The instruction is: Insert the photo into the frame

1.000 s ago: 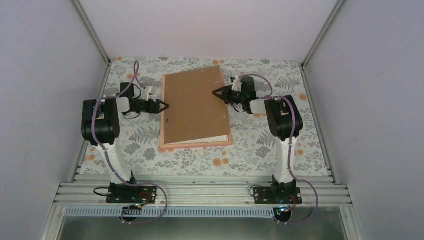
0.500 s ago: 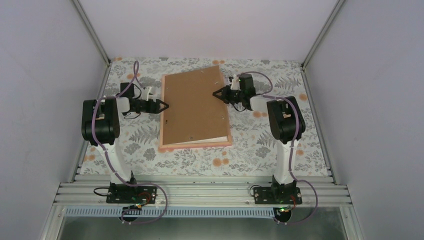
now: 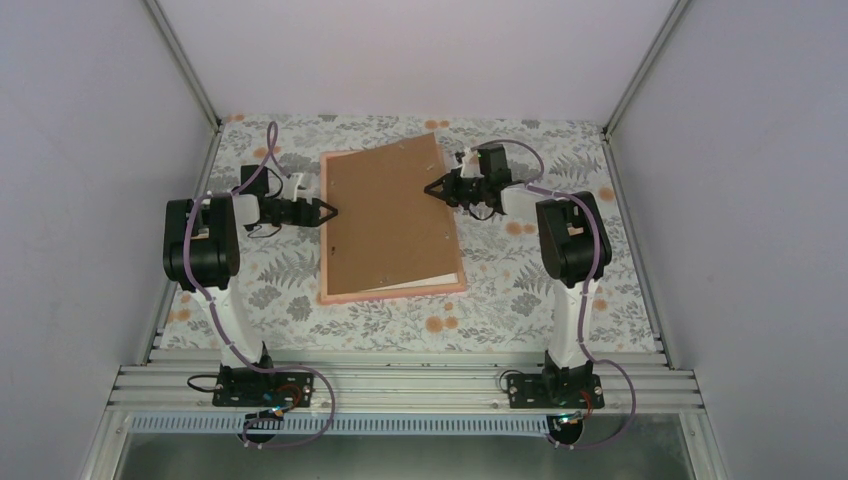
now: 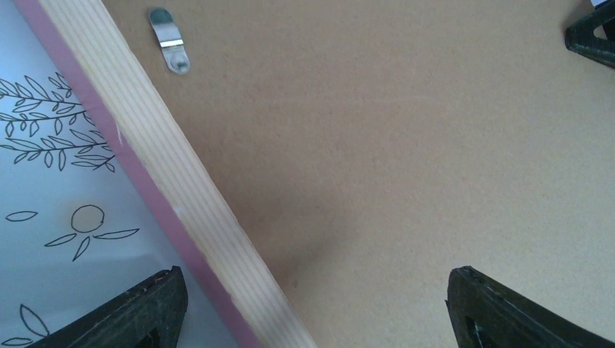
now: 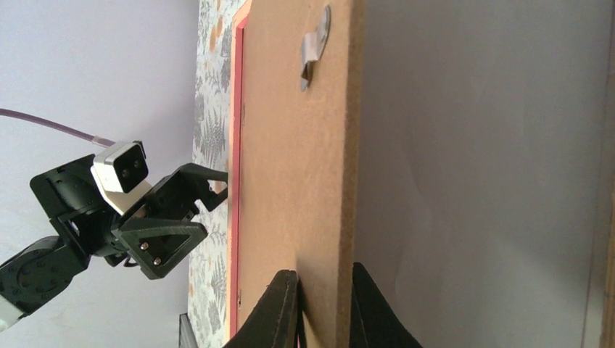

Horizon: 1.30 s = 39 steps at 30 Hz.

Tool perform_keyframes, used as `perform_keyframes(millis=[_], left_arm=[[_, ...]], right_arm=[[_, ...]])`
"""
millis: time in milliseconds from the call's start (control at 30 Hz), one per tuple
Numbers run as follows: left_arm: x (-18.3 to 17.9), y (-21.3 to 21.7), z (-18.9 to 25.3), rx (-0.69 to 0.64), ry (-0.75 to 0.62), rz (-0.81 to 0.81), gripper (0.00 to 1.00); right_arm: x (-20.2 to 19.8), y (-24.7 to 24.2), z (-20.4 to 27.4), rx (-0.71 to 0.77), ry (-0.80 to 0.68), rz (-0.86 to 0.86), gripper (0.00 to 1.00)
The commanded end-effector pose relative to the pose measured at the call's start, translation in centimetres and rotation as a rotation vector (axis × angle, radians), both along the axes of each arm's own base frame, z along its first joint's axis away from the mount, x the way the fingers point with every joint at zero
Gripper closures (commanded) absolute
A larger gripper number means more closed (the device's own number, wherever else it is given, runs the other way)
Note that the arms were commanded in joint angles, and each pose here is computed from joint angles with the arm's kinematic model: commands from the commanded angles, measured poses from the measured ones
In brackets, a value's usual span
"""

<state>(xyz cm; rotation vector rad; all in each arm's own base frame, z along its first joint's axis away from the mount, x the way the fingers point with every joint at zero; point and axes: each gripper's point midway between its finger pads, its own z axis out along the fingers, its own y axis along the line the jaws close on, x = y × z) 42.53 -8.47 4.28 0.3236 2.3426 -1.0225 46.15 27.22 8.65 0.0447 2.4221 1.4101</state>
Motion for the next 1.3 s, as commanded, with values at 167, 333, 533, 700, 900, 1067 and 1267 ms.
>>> perform_keyframes(millis=[167, 333, 533, 700, 900, 1067, 1267], left_arm=[[-1.0, 0.3, -2.5, 0.039, 0.083, 0.019, 0.1], [-0.9, 0.4, -2.3, 0.046, 0.081, 0.021, 0.1], [-0.6, 0.8, -1.9, 0.074, 0.058, 0.042, 0.1], [-0.1, 1.7, -1.0, 0.138, 0.009, 0.071, 0.1], [0.2, 2.4, -1.3, 0.182, 0.014, 0.074, 0.1], [0.0, 0.8, -2.5, 0.156, 0.056, -0.007, 0.18], [-0.4, -2.2, -3.8, 0.168, 0.087, -0.115, 0.32]], right_arm=[[-1.5, -0.2, -2.6, -0.065, 0.032, 0.036, 0.96], [-0.9, 0.0, -2.3, -0.166, -0.018, 0.031, 0.47], [-0.3, -2.4, -0.8, -0.337, -0.114, -0.021, 0.02], [-0.4, -3.9, 0.3, -0.43, -0.195, 0.012, 0.0], [-0.6, -6.9, 0.5, -0.423, -0.216, 0.029, 0.01], [-1.0, -8.0, 0.4, -0.321, -0.205, 0.064, 0.06], [-2.7, -10.0, -1.1, -0.206, -0.136, 0.08, 0.17]])
